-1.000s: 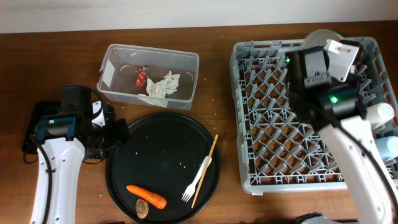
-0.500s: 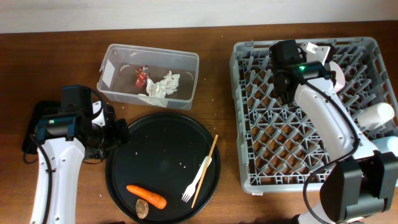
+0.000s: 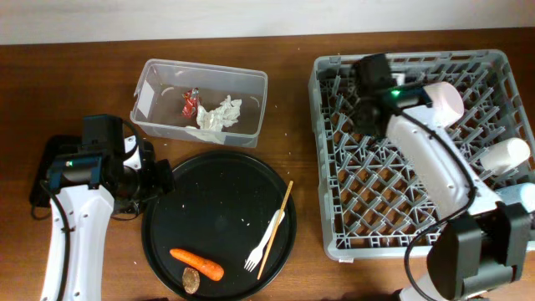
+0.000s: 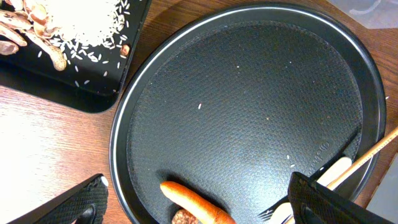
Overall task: Sort waste into correct bins and load items into the dishwasher rack
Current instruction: 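Carry the plate into the rack and stand it upright, release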
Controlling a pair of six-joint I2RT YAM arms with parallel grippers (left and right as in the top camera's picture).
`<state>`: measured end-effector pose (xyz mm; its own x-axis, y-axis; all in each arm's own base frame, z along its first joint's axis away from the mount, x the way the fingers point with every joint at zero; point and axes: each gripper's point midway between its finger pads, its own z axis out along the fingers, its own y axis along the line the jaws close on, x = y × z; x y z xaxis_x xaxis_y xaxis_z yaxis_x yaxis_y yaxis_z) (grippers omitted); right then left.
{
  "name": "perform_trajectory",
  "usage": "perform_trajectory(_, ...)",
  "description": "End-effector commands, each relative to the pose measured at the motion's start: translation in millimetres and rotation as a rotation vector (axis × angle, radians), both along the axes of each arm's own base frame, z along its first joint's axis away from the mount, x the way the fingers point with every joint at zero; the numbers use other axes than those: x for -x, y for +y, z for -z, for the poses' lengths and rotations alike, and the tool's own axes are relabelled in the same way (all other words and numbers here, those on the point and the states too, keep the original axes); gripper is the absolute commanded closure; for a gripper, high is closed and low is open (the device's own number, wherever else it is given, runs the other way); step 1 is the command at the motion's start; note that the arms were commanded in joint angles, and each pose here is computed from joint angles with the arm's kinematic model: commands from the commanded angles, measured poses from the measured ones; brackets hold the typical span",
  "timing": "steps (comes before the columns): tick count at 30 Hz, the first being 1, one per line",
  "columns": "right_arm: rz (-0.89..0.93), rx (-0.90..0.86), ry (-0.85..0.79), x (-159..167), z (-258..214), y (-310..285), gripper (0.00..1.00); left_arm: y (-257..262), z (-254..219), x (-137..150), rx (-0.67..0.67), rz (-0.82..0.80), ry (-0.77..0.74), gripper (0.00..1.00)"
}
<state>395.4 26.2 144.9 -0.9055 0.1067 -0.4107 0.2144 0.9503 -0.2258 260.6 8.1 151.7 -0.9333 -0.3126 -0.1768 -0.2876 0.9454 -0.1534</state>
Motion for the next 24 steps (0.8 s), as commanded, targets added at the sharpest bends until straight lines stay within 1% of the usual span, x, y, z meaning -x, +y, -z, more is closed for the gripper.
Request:
perform_trajectory(1,-0.125,-0.070,0.018,2.7,-1.6,35.2,0.53,1.4,-7.5,-3.3,-0.004,-0.002,-0.029,0.08)
perform_trajectory(4,-0.112,-0.087,-0.047,8.7,-29.3,31.1,0.53,1.3,-7.5,-3.3,-0.004,-0.002,-0.029,0.07)
perform_trajectory(6,-0.097,-0.099,-0.103,21.6,-58.5,21.1,0.52,1.3,-7.5,-3.3,-0.004,-0.002,-0.029,0.07)
perform_trajectory(8,-0.083,-0.120,-0.143,40.2,-84.1,11.0,0.47,1.3,-7.5,-3.3,-0.004,-0.002,-0.029,0.07)
perform_trajectory(10,-0.086,-0.178,-0.159,60.0,-100.8,8.6,0.27,1.3,-7.5,-3.3,-0.004,-0.002,-0.029,0.07)
perform_trajectory(11,-0.113,-0.267,-0.140,71.6,-103.9,17.8,0.17,1.3,-7.5,-3.3,-0.004,-0.002,-0.029,0.07)
perform_trajectory(13,-0.218,-0.381,-0.063,86.5,-97.8,42.7,0.17,1.3,-7.5,-3.3,-0.003,-0.002,-0.029,0.06)
perform_trajectory(14,-0.236,-0.422,-0.021,93.3,-91.7,51.2,0.18,1.2,-7.5,-3.3,-0.003,-0.002,-0.029,0.03)
perform_trajectory(16,-0.272,-0.488,0.034,102.8,-82.7,67.6,0.19,1.0,-7.5,-3.0,-0.003,-0.001,-0.028,0.03)
perform_trajectory(18,-0.443,-0.536,0.078,116.2,-80.7,97.0,0.19,0.6,-6.4,-0.6,-0.001,-0.001,-0.017,0.03)
perform_trajectory(19,-0.484,-0.527,0.097,122.4,-77.5,107.1,0.19,0.4,-6.1,0.7,0.000,-0.001,-0.012,0.03)
perform_trajectory(21,-0.514,-0.521,0.114,128.6,-74.2,117.5,0.19,-7.4,-6.0,5.5,0.044,0.007,0.007,0.03)
perform_trajectory(22,-0.508,-0.520,0.116,129.6,-73.9,119.4,0.19,-17.5,-4.7,13.2,0.101,0.013,0.037,0.03)
perform_trajectory(24,-0.505,-0.521,0.116,129.5,-73.9,119.3,0.19,-31.7,5.8,32.1,0.189,-0.042,0.128,0.01)
